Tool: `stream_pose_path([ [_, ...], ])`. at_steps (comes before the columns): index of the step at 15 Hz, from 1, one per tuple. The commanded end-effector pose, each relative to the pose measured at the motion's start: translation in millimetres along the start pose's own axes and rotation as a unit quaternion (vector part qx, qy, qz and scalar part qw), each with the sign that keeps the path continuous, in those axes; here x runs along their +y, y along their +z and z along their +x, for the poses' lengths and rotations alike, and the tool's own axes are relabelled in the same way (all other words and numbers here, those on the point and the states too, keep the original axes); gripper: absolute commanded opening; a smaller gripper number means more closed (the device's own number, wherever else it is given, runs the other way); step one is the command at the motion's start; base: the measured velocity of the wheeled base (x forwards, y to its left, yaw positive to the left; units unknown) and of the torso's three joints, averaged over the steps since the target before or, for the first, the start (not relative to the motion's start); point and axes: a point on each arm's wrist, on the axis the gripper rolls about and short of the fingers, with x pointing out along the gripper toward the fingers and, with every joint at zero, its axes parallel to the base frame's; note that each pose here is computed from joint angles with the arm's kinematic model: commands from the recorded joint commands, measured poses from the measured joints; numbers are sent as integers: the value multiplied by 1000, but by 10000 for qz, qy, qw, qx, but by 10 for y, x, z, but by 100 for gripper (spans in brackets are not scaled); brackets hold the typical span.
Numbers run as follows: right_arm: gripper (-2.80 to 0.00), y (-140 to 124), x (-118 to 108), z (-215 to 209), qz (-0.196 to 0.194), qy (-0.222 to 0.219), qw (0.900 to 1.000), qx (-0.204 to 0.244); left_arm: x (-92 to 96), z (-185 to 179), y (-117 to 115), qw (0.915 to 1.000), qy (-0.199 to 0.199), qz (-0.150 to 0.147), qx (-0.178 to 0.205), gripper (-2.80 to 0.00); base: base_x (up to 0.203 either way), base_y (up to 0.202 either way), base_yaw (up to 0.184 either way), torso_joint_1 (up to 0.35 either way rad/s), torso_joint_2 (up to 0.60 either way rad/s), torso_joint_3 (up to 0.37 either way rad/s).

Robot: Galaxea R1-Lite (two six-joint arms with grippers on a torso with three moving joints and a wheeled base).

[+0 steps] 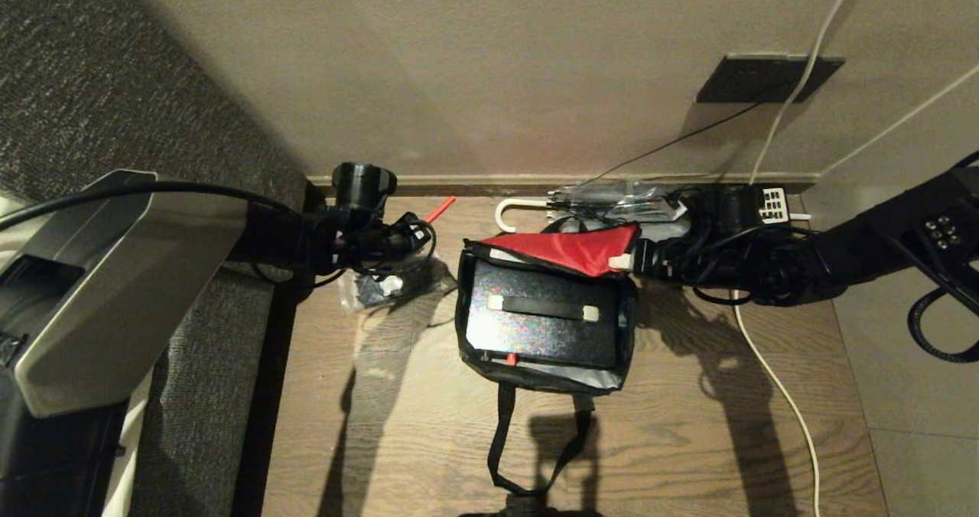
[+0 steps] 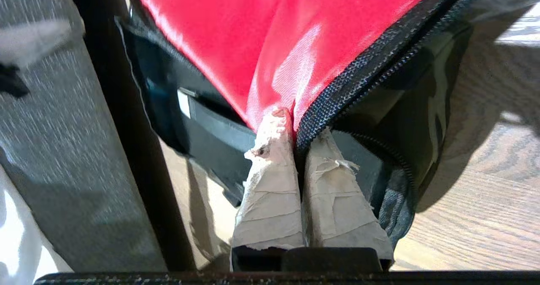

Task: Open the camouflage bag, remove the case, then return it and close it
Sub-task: Close the top of the storage box

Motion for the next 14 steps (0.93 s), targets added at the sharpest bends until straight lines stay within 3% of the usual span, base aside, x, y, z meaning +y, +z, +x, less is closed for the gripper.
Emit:
stream_pose_path([
  [1, -280, -8, 25, -5, -28, 27, 10000, 35, 28, 24, -6, 10000, 38, -34, 17, -280, 0, 0, 0, 0, 0, 0],
  [8, -280, -22, 13, 21, 126, 21, 9999, 71, 51, 178, -48, 10000, 34, -38, 72, -280, 0, 0, 0, 0, 0, 0],
  [9, -269, -24, 7, 31, 152, 17, 9999, 80, 68, 211, -64, 9999, 53, -29, 96, -280, 0, 0, 0, 0, 0, 0],
  [10, 0, -31, 0, 40, 160, 12, 9998, 93, 76, 223, -72, 9999, 54, -28, 117, -280, 0, 0, 0, 0, 0, 0],
  [14, 0, -77, -35, 72, 176, 2, 9998, 121, 109, 314, -144, 9998, 82, -21, 187, -280, 0, 0, 0, 0, 0, 0],
])
